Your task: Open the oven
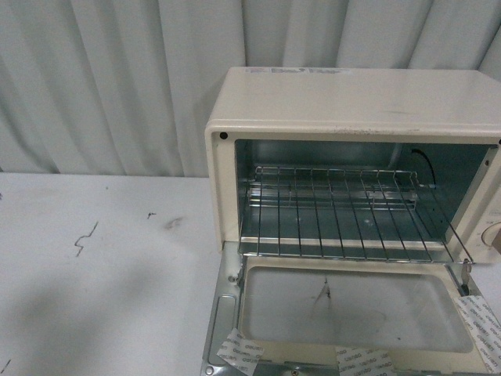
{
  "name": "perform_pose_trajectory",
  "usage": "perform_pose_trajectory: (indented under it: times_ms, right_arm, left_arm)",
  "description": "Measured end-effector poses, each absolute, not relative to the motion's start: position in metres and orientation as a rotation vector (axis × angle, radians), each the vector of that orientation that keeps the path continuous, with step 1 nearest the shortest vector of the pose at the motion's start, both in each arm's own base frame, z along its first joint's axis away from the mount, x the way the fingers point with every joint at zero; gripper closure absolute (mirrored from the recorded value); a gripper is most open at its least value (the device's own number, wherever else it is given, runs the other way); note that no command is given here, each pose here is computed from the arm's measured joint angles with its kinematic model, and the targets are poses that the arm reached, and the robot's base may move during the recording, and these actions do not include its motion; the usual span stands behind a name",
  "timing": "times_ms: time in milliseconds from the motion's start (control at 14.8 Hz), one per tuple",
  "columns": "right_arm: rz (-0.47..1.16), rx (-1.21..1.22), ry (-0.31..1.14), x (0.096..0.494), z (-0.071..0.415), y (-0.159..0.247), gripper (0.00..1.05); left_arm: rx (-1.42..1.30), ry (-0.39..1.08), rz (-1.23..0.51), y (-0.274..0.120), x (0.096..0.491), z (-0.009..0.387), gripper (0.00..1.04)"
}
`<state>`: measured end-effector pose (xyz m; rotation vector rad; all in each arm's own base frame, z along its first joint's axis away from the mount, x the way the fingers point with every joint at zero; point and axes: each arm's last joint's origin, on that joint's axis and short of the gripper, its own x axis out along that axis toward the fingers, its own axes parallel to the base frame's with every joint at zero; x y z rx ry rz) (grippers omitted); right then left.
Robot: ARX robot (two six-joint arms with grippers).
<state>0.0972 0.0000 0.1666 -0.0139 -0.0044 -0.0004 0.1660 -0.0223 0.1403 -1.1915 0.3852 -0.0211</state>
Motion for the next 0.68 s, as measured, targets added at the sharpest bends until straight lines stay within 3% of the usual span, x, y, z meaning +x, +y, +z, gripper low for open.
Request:
perform_pose_trajectory:
  times_ms: [203, 270, 338, 473, 675]
  right_arm:
    - [0.000, -0.014, -0.004, 0.097, 0.167, 0.000, 0.06]
    - [0.000, -0.014, -0.005, 0.097, 0.167, 0.000, 0.06]
    - [0.001, -0.014, -0.004, 0.097, 0.167, 0.000, 0.06]
    - [0.000, -0.014, -0.005, 0.097, 0.167, 0.000, 0.06]
    - [0.000, -0.014, -0.005, 0.097, 0.167, 0.000, 0.06]
  left_arm:
    - [-1.009, 0.214, -0.133, 0.006, 0.154, 0.195, 0.08]
    - [-0.813, 0.065, -0.104, 0.001, 0.153, 0.200, 0.18]
    - [-0.576, 0.024, -0.069, -0.003, 0.147, 0.197, 0.30]
    - [-0.220, 0.013, 0.008, 0.001, 0.140, 0.195, 0.54]
    - [-0.044, 0.002, 0.000, 0.000, 0.131, 0.189, 0.90]
